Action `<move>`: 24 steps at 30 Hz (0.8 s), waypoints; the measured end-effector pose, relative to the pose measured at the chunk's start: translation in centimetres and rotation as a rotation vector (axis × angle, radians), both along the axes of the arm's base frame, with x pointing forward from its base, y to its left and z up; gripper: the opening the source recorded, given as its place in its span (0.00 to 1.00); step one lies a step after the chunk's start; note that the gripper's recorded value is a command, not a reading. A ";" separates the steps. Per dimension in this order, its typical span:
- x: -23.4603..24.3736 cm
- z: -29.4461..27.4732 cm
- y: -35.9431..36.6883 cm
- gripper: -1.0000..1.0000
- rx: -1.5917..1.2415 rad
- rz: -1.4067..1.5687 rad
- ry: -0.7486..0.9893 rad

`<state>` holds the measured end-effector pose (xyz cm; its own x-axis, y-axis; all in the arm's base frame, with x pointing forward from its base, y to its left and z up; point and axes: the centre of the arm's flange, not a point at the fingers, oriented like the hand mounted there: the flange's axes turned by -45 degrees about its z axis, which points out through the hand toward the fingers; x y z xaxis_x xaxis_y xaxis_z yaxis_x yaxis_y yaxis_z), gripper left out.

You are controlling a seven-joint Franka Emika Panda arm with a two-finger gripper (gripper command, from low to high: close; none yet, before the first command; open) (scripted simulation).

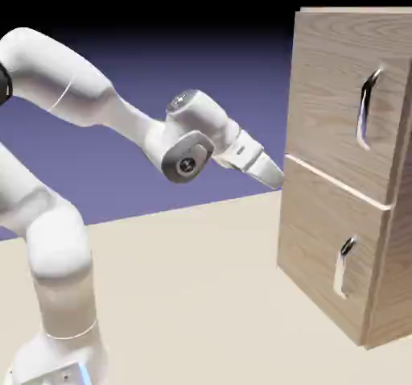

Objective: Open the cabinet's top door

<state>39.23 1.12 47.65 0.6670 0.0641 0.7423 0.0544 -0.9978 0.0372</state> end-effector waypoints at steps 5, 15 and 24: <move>0.2 3.2 1.0 0.50 -0.004 0.020 -0.077; -0.1 8.6 1.7 0.50 -0.005 0.045 -0.229; -0.6 11.9 0.9 0.50 0.004 0.054 -0.361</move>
<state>38.65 2.03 59.55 0.3575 0.0884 0.9297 0.0911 -0.9941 0.0595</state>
